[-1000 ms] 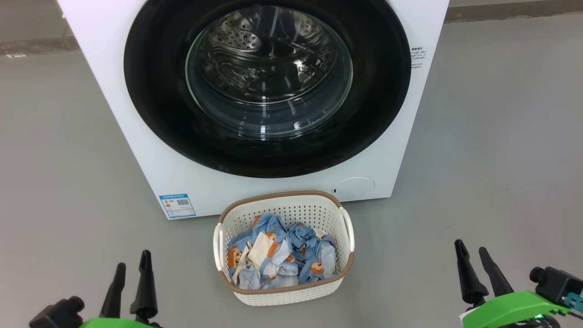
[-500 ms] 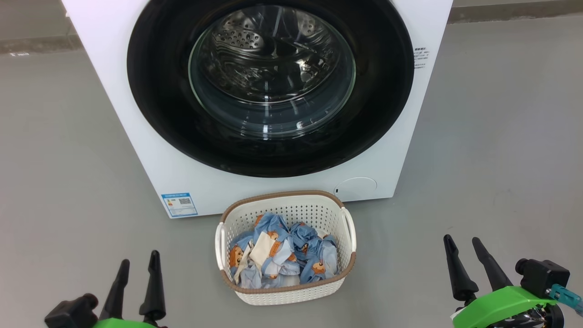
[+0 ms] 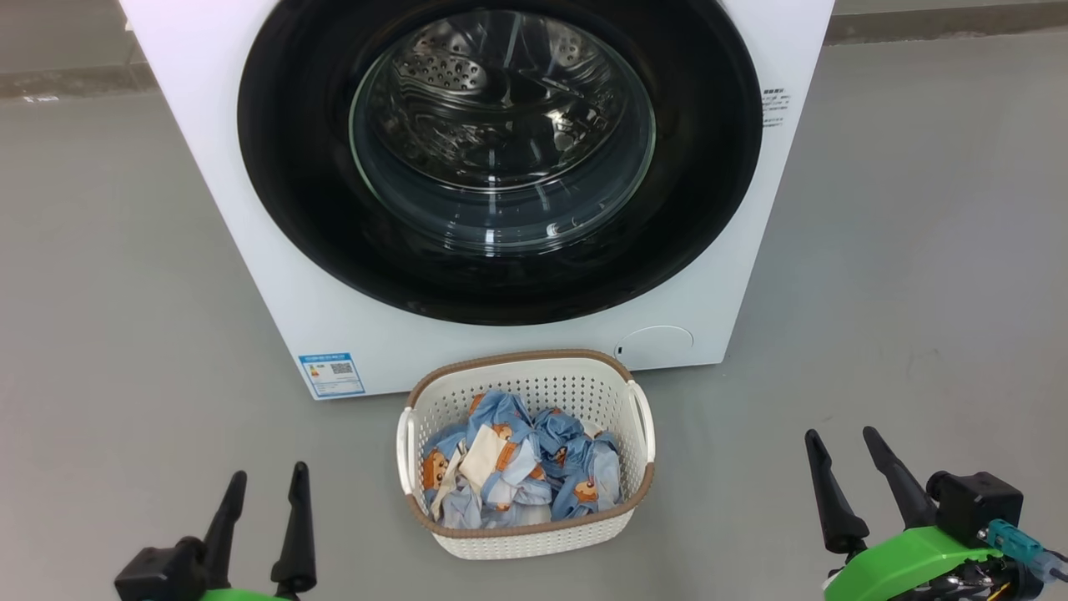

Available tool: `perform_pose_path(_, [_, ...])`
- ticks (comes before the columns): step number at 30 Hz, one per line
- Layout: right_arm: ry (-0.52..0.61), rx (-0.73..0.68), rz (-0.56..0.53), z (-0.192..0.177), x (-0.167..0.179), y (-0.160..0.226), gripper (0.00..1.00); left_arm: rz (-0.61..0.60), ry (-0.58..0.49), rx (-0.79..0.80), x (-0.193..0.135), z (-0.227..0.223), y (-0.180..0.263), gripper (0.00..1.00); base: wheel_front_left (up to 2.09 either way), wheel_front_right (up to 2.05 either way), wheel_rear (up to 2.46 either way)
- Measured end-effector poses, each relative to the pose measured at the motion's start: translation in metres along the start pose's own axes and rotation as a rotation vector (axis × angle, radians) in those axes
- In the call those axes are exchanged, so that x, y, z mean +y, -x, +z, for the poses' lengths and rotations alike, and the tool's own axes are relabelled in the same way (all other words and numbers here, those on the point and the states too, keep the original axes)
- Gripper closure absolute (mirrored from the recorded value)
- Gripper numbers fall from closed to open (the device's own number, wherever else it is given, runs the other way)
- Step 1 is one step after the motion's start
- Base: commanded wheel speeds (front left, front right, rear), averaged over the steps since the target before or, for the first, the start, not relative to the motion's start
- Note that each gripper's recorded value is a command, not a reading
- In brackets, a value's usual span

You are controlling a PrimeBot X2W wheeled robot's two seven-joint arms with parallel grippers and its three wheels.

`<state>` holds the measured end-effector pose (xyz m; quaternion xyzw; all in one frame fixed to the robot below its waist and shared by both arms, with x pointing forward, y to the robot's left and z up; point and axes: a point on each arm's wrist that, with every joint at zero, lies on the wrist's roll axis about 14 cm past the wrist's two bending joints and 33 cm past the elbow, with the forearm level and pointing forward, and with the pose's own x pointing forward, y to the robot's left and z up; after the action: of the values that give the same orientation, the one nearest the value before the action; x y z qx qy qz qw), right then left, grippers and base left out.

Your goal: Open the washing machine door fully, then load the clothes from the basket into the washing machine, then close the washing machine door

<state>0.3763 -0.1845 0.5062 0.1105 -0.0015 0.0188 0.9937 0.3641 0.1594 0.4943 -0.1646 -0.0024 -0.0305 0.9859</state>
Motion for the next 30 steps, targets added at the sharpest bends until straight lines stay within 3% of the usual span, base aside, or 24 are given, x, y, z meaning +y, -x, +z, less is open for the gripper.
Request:
perform_pose_path(17, [0.197,-0.035,0.034,0.008,0.007,0.001,0.00,-0.058,-0.204,-0.026,-0.011,0.002,-0.001,0.00,0.00,0.00,0.00])
perform_pose_path(30, [0.194,-0.045,0.031,0.009,0.006,0.003,0.00,-0.052,-0.209,-0.021,-0.010,0.000,-0.001,0.00,0.00,0.00,0.00])
